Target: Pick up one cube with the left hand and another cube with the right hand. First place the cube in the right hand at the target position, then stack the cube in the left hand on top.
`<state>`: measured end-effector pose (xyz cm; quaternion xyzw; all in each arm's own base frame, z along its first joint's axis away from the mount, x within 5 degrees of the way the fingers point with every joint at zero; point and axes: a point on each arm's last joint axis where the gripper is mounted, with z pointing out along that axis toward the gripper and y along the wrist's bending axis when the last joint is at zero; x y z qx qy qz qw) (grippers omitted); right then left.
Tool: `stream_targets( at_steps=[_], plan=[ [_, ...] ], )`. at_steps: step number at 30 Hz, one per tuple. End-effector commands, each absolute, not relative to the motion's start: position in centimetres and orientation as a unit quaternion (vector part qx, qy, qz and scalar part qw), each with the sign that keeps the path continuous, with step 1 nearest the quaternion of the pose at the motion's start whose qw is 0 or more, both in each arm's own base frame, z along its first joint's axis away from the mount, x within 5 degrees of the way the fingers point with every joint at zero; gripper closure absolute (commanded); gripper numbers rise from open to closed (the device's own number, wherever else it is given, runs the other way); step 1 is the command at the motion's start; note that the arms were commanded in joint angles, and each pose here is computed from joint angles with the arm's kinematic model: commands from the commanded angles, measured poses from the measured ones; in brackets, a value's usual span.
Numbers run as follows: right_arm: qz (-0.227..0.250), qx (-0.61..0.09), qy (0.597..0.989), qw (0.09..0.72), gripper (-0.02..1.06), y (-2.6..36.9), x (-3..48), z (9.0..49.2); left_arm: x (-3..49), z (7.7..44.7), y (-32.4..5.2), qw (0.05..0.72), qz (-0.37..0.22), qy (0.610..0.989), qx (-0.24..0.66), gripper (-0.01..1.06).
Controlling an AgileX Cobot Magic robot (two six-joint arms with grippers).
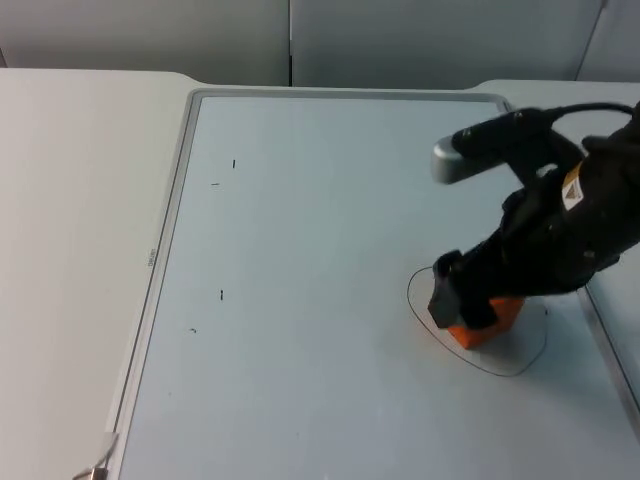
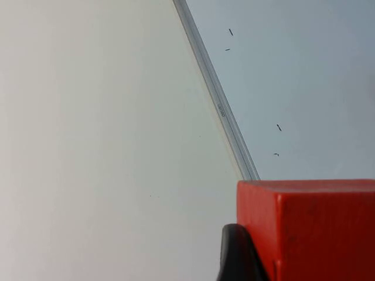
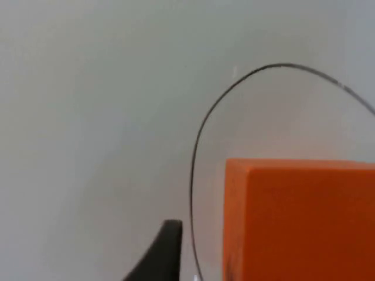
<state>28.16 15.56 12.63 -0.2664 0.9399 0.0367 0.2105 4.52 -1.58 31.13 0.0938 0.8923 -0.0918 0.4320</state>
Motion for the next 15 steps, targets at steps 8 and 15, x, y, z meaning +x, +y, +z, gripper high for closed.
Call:
stream_targets(
  at_steps=[8, 15],
  plan=[
    [0.073, -0.246, 0.884, 0.391, 0.03, 14.7, 27.0, 27.3, 4.4, 31.2, -1.6, 0.438, -0.095, 0.889, 0.092, 1.05],
    [0.09, -0.243, 0.783, 0.565, 0.03, 11.0, 20.6, 41.0, 4.4, 31.2, -1.6, 0.44, -0.089, 0.888, 0.104, 1.05]
  ],
)
